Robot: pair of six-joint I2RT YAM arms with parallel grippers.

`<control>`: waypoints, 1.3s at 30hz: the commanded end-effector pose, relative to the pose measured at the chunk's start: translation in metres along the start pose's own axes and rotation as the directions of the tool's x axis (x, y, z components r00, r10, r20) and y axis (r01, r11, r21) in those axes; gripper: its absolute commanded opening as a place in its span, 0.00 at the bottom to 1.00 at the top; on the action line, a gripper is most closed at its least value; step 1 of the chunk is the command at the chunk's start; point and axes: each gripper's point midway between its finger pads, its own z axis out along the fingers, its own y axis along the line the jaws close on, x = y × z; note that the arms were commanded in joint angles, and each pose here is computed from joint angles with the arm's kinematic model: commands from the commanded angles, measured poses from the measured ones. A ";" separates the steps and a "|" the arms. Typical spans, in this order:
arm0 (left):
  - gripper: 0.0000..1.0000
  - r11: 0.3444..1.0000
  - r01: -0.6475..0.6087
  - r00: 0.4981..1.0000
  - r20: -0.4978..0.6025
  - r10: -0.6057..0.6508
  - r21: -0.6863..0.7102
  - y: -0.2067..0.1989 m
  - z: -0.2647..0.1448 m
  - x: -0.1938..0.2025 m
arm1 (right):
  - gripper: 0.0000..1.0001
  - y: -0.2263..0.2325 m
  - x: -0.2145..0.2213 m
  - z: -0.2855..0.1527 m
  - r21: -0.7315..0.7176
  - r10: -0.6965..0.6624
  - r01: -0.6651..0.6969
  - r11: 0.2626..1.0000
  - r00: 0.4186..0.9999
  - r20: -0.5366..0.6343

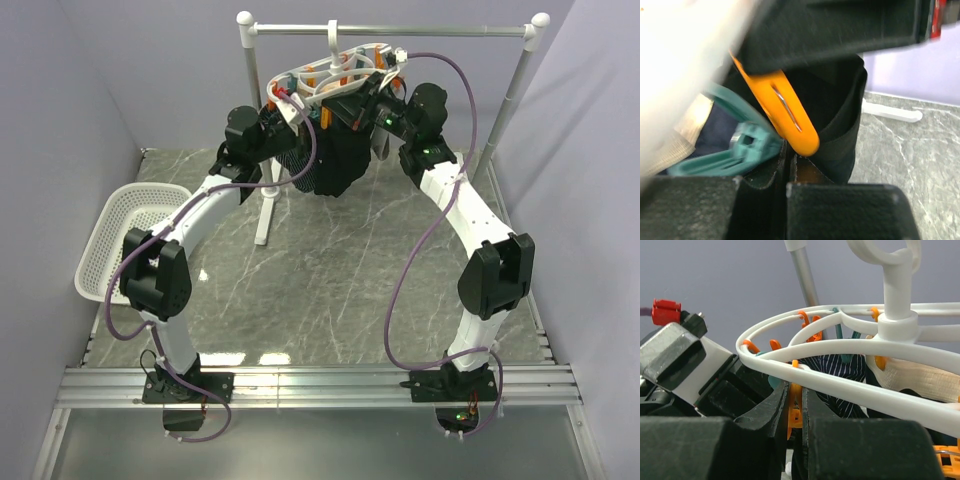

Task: Clip the underwear to the hanger

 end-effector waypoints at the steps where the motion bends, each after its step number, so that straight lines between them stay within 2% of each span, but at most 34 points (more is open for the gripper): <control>1: 0.00 1.000 -0.011 0.998 0.055 0.011 0.010 0.003 0.000 -0.030 | 0.00 0.023 -0.024 -0.006 -0.075 -0.074 0.078 0.994 0.996 0.055; 12: 0.00 0.999 0.001 0.998 0.060 -0.003 0.043 -0.001 -0.002 -0.035 | 0.00 0.026 -0.021 -0.010 -0.094 -0.161 0.167 0.982 0.985 0.069; 16: 0.00 0.997 0.057 0.996 0.065 -0.061 0.056 0.000 -0.002 -0.038 | 0.00 0.026 -0.018 -0.010 -0.105 -0.180 0.185 0.977 0.982 0.059; 28: 0.00 0.994 0.105 0.994 0.006 -0.105 -0.001 0.018 0.005 -0.037 | 0.00 0.031 -0.020 -0.012 -0.165 -0.130 0.140 0.976 0.989 0.070; 39: 0.00 0.984 0.174 0.984 0.038 -0.176 0.039 0.007 0.001 -0.050 | 0.00 0.019 -0.011 -0.010 -0.123 -0.187 0.193 0.973 0.980 0.063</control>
